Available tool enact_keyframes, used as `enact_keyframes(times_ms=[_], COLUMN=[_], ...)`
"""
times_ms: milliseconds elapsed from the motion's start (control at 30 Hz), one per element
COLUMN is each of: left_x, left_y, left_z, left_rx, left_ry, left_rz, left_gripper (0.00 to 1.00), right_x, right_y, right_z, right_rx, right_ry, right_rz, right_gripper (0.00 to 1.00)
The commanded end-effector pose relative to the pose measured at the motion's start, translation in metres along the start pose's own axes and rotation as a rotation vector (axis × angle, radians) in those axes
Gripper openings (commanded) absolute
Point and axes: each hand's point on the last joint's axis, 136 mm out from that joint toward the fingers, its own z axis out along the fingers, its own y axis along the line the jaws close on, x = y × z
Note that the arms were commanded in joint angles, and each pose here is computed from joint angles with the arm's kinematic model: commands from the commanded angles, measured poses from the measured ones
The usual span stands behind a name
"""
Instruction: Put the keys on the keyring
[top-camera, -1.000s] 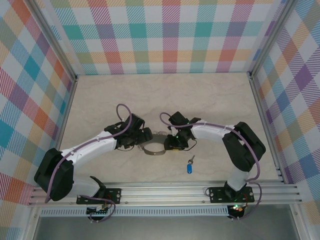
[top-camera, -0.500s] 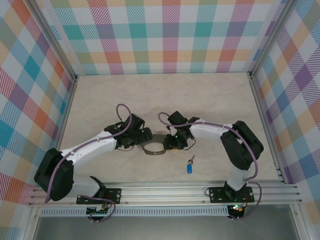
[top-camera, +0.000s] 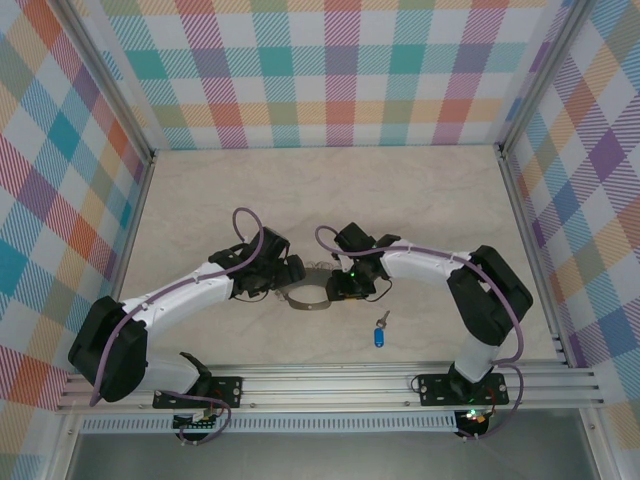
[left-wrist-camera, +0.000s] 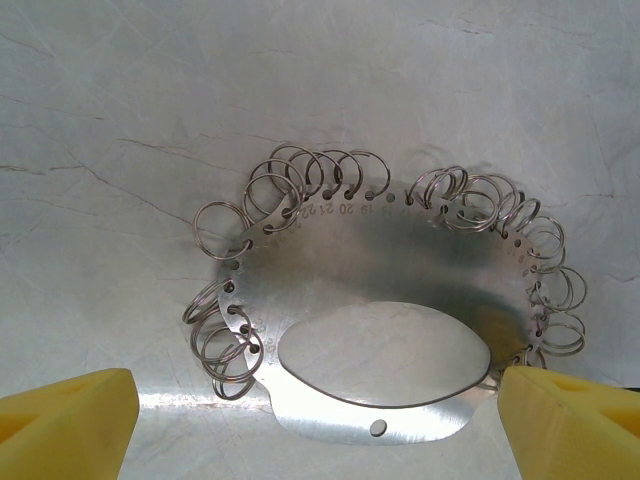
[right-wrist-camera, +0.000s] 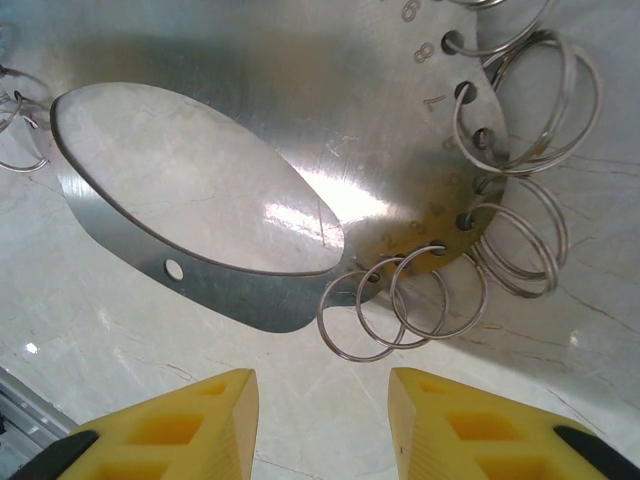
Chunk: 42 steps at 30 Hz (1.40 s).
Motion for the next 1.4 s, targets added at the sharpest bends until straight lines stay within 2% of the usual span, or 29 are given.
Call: enact_keyframes(times_ms=[0, 533, 1367], left_x=[0.001, 0.000, 0.000], left_y=[0.006, 0.004, 0.003], left_z=[0.001, 0.001, 0.003], left_rx=[-0.028, -0.029, -0.028], left_ry=[0.008, 0.009, 0.012], left_rz=[-0.008, -0.002, -0.002], left_gripper=[0.93, 0.93, 0.93], right_x=[0.008, 0.011, -0.012], right_y=[-0.001, -0.010, -0.008], right_z=[0.002, 0.017, 0.012], right_rx=[0.009, 0.045, 0.099], right_ry=[0.027, 0.062, 0.017], right_rz=[-0.013, -0.021, -0.065], right_gripper=[0.39, 0.40, 0.38])
